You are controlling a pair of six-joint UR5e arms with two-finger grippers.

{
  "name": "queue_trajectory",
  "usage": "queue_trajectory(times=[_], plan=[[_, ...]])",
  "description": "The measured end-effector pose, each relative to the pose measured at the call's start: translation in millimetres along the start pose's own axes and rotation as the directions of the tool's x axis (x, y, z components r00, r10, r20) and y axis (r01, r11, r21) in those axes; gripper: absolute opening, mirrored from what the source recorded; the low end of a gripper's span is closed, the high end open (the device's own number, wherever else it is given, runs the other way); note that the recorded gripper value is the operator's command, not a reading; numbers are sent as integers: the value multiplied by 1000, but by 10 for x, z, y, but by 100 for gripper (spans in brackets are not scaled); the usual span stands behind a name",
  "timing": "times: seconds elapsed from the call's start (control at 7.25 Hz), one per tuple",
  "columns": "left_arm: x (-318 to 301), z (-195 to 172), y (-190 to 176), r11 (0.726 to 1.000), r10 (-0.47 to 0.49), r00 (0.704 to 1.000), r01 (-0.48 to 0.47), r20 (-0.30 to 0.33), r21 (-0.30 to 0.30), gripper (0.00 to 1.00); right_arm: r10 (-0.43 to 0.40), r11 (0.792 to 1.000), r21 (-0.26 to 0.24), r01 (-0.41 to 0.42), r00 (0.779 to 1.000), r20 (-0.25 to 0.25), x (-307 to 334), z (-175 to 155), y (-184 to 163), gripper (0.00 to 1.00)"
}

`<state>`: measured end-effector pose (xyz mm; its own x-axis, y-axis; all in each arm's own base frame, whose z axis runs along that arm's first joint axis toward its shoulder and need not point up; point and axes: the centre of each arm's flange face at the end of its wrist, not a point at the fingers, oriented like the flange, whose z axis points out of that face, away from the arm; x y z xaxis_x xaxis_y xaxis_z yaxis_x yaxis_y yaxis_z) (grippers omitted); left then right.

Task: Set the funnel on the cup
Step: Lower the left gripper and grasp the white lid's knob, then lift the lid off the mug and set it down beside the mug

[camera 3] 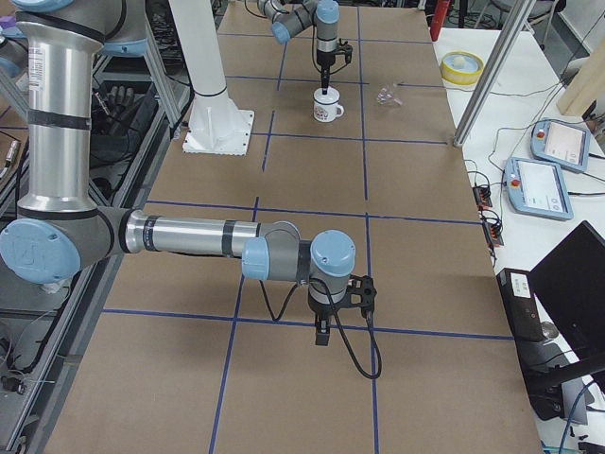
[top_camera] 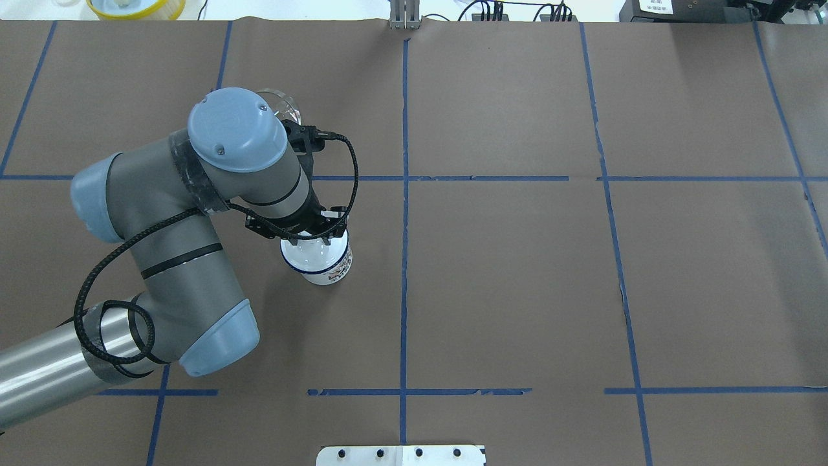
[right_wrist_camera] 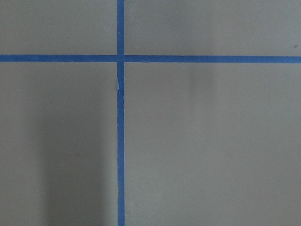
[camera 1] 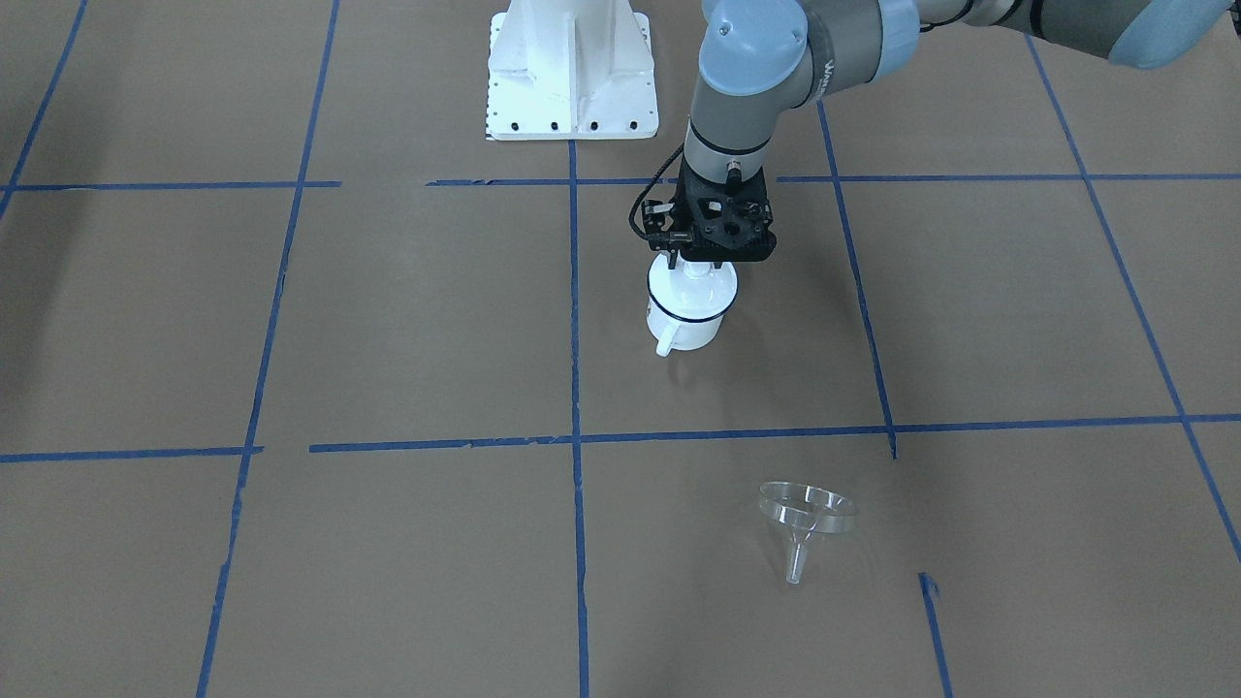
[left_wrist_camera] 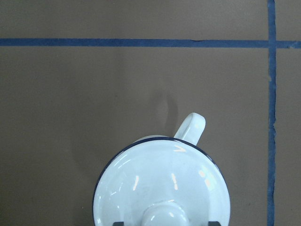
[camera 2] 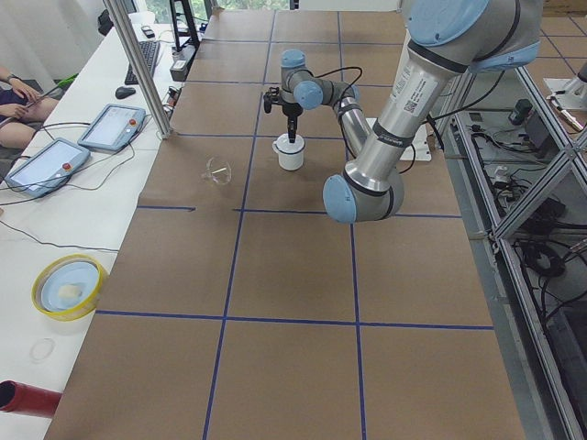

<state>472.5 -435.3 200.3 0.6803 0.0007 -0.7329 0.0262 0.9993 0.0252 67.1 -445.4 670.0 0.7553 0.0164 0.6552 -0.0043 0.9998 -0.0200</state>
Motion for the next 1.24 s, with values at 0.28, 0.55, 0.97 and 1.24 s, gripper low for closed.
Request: queue_trajectory(times=[0.28, 0.55, 0.97, 1.24], plan=[[-12, -9, 4, 1000, 1, 1000, -1, -1, 1, 42, 0, 1000, 0, 0, 1000, 0, 0, 0, 0, 100], [-10, -28, 10, 1000, 2, 1000, -2, -3, 3, 9, 0, 1000, 0, 0, 1000, 0, 0, 0, 0, 100], [4, -218, 47, 1000, 5, 1000, -5, -24, 16, 0, 0, 1000, 0, 0, 1000, 0, 0, 0, 0, 100], [-84, -561, 91, 999, -8, 1000, 9, -19, 31, 0, 0, 1000, 0, 0, 1000, 0, 0, 0, 0, 100]])
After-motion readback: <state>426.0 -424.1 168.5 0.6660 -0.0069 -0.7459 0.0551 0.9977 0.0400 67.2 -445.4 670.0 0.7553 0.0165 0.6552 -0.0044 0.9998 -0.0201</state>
